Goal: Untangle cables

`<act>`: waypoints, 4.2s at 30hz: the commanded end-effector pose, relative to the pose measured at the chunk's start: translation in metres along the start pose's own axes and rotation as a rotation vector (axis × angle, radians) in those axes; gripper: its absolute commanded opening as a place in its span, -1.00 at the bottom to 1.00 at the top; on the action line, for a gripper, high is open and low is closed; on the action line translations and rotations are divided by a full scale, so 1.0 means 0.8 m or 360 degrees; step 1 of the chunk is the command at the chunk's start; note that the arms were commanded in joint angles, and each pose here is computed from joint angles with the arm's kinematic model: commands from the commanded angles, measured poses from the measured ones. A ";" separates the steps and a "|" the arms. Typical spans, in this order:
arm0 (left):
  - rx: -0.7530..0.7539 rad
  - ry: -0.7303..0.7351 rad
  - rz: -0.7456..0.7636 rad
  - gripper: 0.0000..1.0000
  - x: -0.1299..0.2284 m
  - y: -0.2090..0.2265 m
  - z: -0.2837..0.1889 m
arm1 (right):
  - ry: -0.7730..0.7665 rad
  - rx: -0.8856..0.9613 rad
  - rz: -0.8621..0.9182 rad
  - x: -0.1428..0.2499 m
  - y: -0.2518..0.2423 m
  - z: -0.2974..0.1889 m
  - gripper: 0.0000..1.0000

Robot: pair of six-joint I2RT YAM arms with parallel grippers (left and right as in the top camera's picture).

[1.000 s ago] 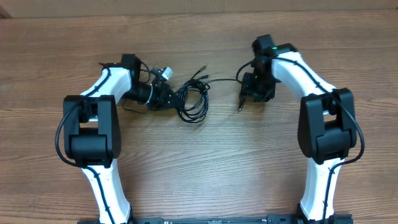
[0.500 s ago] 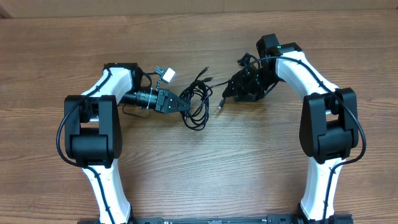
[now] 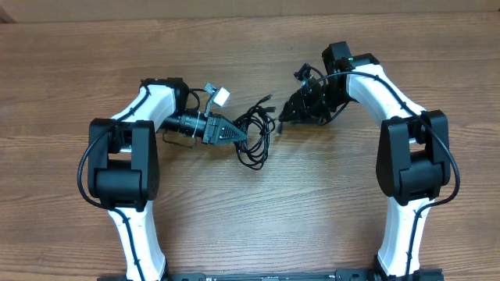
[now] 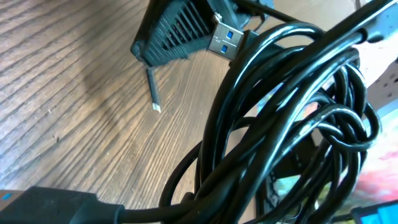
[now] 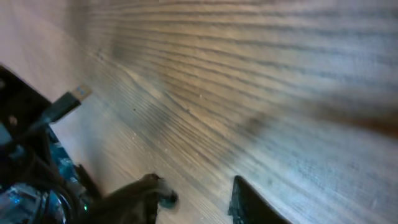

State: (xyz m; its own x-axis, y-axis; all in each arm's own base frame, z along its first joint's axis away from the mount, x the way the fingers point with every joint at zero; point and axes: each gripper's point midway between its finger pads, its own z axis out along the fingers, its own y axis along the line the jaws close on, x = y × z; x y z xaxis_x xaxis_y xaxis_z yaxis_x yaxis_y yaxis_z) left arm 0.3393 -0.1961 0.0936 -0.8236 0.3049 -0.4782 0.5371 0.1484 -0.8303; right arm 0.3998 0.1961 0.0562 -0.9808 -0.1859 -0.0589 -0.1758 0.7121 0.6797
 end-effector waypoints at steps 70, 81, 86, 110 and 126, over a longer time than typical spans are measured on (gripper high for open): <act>-0.1525 0.0109 -0.1087 -0.91 0.032 0.163 0.003 | -0.0532 0.0484 0.0979 -0.063 0.008 0.037 -0.40; -0.1525 0.0115 -0.1084 -0.92 0.033 0.162 0.005 | -0.0577 0.0453 0.1057 -0.069 0.013 0.039 -0.43; -0.1524 0.0115 -0.1084 -0.92 0.033 0.162 0.005 | -0.0550 0.0471 0.1066 -0.063 0.013 0.043 -0.42; -0.1577 0.0110 -0.1109 -0.92 0.036 0.167 -0.006 | -0.0706 0.0622 0.0655 -0.074 0.012 -0.059 -0.92; -0.1578 0.0106 -0.1120 -0.91 0.037 0.167 -0.006 | -0.0341 0.0260 0.0634 -0.017 0.052 -0.030 -0.07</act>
State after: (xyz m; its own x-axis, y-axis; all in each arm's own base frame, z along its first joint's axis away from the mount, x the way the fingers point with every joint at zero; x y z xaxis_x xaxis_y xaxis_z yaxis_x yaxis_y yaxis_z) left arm 0.4029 -0.1814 0.0014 -0.9973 -0.0640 -0.0366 -0.0434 0.9110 -0.4101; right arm 0.4248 0.1861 0.1128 -0.9548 0.2784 -0.1045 0.2049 0.8706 0.4473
